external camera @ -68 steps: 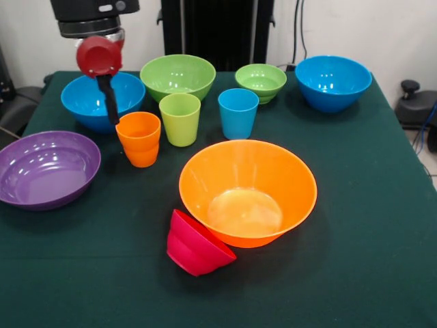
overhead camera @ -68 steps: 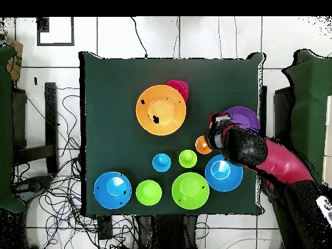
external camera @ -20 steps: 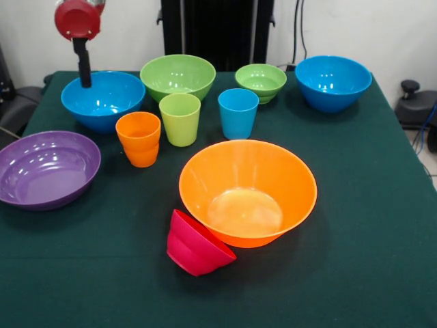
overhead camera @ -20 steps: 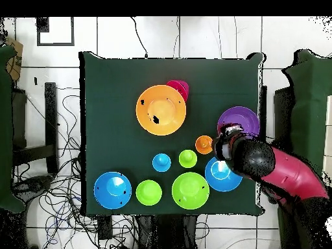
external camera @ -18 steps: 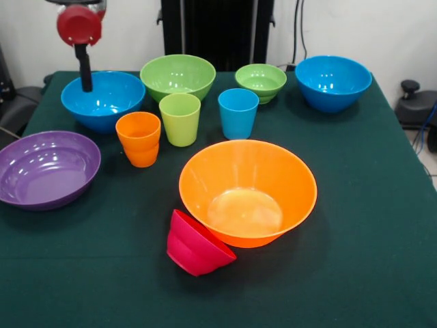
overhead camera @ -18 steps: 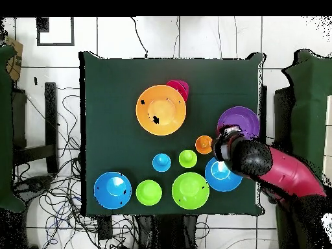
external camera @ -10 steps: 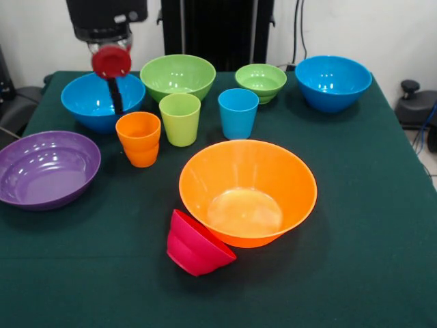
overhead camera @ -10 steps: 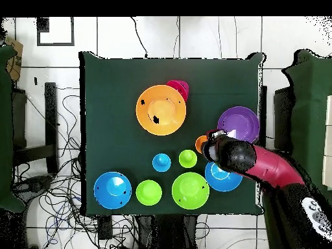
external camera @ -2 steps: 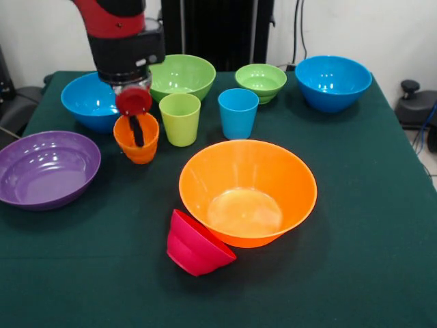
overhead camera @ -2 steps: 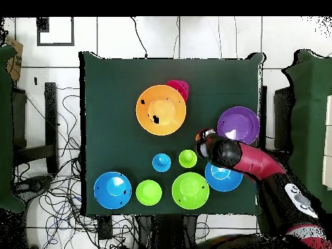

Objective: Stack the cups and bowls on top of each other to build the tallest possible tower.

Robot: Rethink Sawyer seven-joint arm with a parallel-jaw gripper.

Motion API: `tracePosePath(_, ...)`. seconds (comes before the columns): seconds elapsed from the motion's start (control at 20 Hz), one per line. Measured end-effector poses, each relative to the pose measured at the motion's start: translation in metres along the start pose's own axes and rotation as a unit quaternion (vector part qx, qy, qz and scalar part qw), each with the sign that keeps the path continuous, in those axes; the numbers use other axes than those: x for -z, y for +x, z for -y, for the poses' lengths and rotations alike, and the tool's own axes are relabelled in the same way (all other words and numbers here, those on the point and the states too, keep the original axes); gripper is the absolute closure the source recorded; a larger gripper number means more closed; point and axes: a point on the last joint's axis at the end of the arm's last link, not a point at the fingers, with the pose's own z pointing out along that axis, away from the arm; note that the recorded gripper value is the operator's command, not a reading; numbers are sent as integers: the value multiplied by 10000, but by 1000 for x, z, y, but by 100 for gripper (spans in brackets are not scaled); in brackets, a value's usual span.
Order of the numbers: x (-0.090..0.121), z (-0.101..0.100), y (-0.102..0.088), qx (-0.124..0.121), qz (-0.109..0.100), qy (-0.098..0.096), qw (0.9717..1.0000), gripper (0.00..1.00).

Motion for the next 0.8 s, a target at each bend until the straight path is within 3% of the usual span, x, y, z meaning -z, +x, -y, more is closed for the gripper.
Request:
tracePosePath(0.1, -5, -7, -10, -3, 172, -144, 9997, 0)
tracePosePath(0.3, -14, -5, -23, -58, 281, -141, 9995, 0)
tracePosePath(0.8, -46, 18, -12, -118, 83, 100, 9998, 0)
